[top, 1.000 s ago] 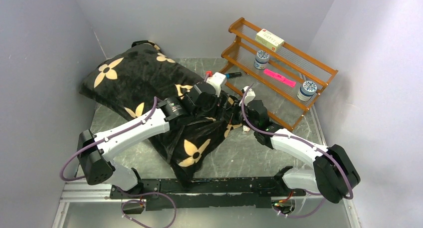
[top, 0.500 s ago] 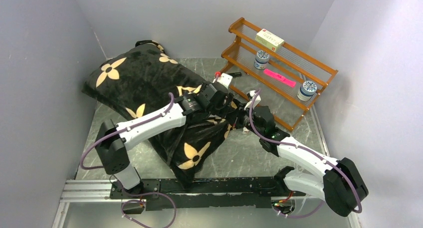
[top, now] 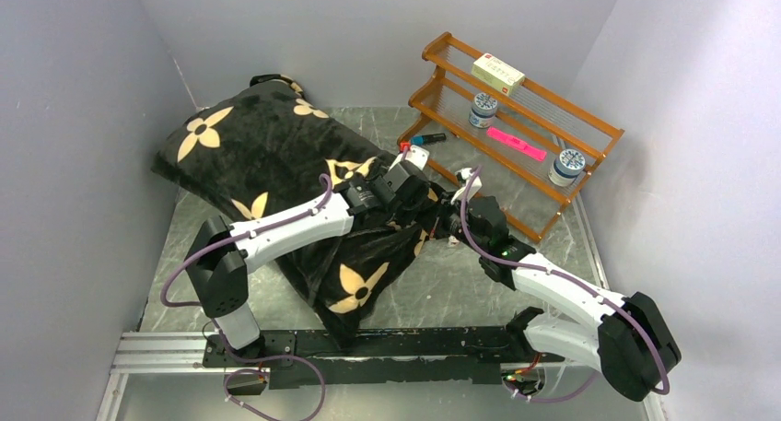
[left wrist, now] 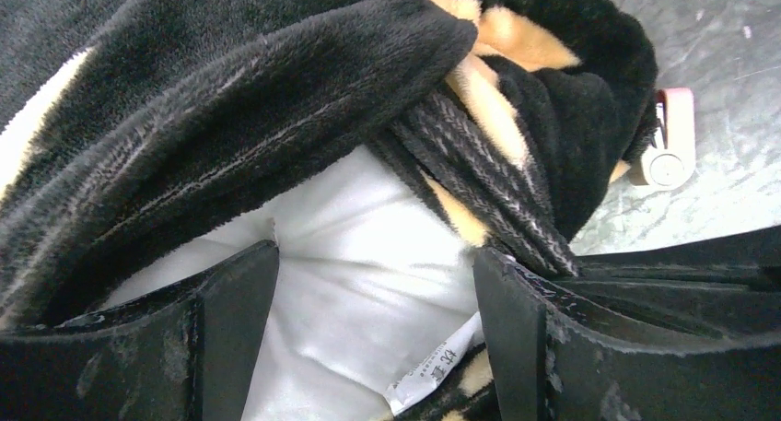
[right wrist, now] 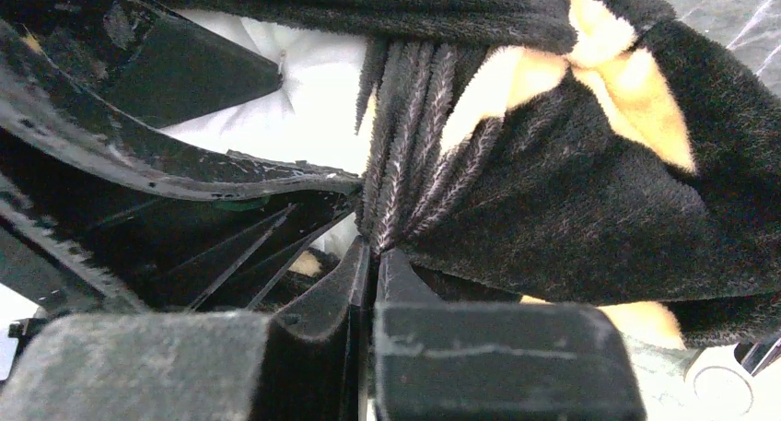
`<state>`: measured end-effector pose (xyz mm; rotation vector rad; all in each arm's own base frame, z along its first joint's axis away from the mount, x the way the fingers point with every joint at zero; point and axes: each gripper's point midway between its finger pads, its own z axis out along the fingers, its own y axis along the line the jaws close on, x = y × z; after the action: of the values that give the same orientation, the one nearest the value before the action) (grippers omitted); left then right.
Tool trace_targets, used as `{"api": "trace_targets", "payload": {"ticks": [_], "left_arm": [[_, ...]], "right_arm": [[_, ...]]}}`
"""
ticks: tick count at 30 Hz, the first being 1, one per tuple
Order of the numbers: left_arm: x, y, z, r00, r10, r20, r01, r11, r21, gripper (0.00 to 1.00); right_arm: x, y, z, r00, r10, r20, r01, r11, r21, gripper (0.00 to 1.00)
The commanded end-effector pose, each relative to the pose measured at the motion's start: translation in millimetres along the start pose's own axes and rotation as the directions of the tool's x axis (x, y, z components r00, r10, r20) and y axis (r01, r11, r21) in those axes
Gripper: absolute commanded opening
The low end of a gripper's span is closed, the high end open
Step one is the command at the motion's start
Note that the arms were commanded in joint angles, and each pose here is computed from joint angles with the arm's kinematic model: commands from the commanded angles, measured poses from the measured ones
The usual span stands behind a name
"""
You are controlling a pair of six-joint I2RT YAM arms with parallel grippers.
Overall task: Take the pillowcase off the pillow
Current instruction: Remove the pillow from the pillowcase.
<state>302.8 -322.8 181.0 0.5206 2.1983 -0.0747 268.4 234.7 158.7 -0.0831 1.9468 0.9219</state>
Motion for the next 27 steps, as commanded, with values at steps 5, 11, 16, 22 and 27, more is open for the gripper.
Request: {"api": "trace_targets", "payload": {"ticks": [5, 11, 16, 22, 27], "left_arm": [[43.1, 21.0, 15.0, 0.993, 0.024, -0.118, -0.035, 0.994, -0.1, 0.83], [47.4, 19.1, 20.8, 0.991, 0.031, -0.13, -0.045, 0.994, -0.105, 0.82], [60.5, 18.5, 28.4, 0.987, 0.04, -0.158, -0.057, 0.992, -0.108, 0.8], [77.3, 21.9, 38.6, 0.978, 0.045, -0.201, -0.069, 0.991, -0.114, 0.72], [83.2, 27.3, 41.8, 0.975, 0.038, -0.217, -0.065, 0.991, -0.116, 0.55]], "right_arm": [[13.1, -34.8, -13.3, 0.997, -0.041, -0.065, 0.052, 0.984, 0.17, 0.0], [6.4, -45.9, -20.2, 0.996, -0.078, -0.037, 0.084, 0.969, 0.231, 0.0], [6.4, -46.5, -21.1, 0.995, -0.092, -0.041, 0.099, 0.968, 0.231, 0.0], [8.2, -42.5, -22.1, 0.995, -0.093, -0.035, 0.099, 0.974, 0.203, 0.0], [7.6, -39.3, -21.9, 0.996, -0.089, -0.032, 0.094, 0.978, 0.189, 0.0]]}}
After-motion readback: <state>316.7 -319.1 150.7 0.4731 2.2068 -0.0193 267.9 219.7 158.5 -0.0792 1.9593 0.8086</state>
